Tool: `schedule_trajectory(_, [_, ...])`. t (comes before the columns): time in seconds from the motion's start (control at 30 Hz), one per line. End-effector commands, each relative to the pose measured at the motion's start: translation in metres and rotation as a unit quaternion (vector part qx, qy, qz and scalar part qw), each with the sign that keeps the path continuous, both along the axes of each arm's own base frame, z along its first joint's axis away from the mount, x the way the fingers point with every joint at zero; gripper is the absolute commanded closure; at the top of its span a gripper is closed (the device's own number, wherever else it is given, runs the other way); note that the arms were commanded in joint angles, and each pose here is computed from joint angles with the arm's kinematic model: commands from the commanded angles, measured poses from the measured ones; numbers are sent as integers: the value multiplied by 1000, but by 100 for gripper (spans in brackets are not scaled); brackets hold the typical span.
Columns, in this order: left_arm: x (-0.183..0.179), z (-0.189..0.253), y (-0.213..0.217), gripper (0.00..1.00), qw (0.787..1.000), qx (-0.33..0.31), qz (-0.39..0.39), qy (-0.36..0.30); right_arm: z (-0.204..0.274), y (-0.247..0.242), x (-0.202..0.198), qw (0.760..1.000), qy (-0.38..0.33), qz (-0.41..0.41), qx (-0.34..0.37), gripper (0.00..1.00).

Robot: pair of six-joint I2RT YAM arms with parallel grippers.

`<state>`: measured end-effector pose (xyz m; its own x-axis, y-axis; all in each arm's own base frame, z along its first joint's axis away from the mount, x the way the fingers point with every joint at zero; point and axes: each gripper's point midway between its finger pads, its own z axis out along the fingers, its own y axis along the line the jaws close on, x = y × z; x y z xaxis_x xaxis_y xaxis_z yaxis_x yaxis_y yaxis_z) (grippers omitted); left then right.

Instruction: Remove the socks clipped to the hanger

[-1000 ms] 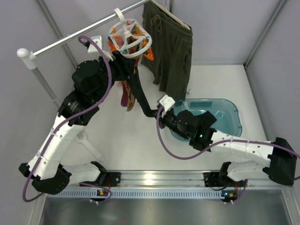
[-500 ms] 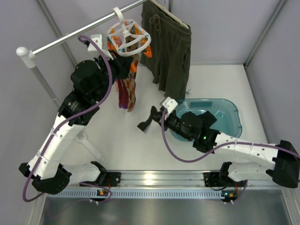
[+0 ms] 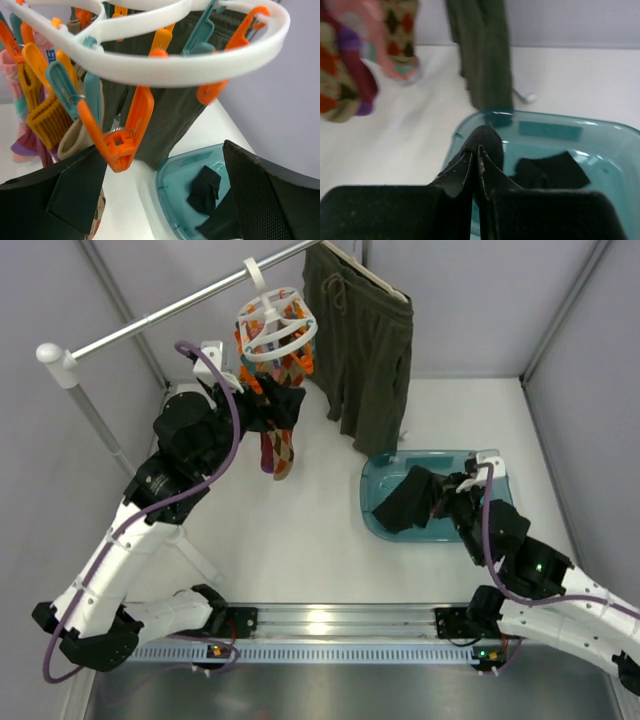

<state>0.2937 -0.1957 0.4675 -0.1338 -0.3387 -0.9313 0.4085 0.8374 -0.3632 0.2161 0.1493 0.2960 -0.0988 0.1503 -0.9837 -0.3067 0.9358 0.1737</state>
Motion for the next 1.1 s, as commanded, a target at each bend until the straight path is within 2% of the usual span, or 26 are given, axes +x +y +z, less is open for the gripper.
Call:
schedule_trajectory(0.0, [-25,15,10,1,999,-24,-21,-33,-42,-64,9,985,77,-135,-79,100])
schedule_trajectory(0.13, [-36,-5,28,1,1000,-6,1,-18,-72,-78,32,971,139,-167,-96,100])
schedule_trajectory(0.17, [-37,-10,33,2,1000,1,8,-12,-78,-80,37,968,154,-173,-95,97])
schedule_trajectory(0.2, [-40,-15,39,1,1000,8,16,-6,-84,-86,43,964,171,-182,-91,84])
schedule_trajectory(0.23, [-40,-27,47,1,999,25,35,13,-95,-86,49,958,193,-185,-101,53])
schedule_trajectory(0.27, [-41,-34,55,2,998,35,50,23,-98,-86,52,956,203,-189,-97,1])
schedule_trajectory(0.37, [-44,-58,81,1,989,78,106,61,-89,-63,63,967,200,-136,-85,1])
schedule_trajectory(0.47, [-51,-77,112,1,976,106,168,83,-54,-11,70,987,159,-15,-36,1])
schedule_trajectory(0.5, [-58,-74,121,1,976,100,176,74,-47,23,59,986,151,74,-14,0])
schedule_trajectory(0.6, [-73,-74,136,1,977,93,183,58,-1,88,49,977,66,195,47,1])
schedule_trajectory(0.67, [-79,-74,141,1,977,95,184,50,22,122,49,974,14,219,49,1])
schedule_trajectory(0.73, [-85,-72,154,2,974,91,204,39,30,166,36,970,-10,239,38,1])
schedule_trajectory(0.77, [-86,-76,158,1,972,90,213,41,46,180,35,967,-34,245,58,1])
schedule_trajectory(0.83, [-90,-77,172,2,966,74,245,39,46,208,40,967,-35,243,62,0])
schedule_trajectory(0.9, [-92,-81,173,2,966,73,246,40,46,228,59,974,-33,216,65,0])
schedule_trajectory(1.07, [-90,-96,170,1,965,86,241,50,37,274,80,981,-40,189,21,4])
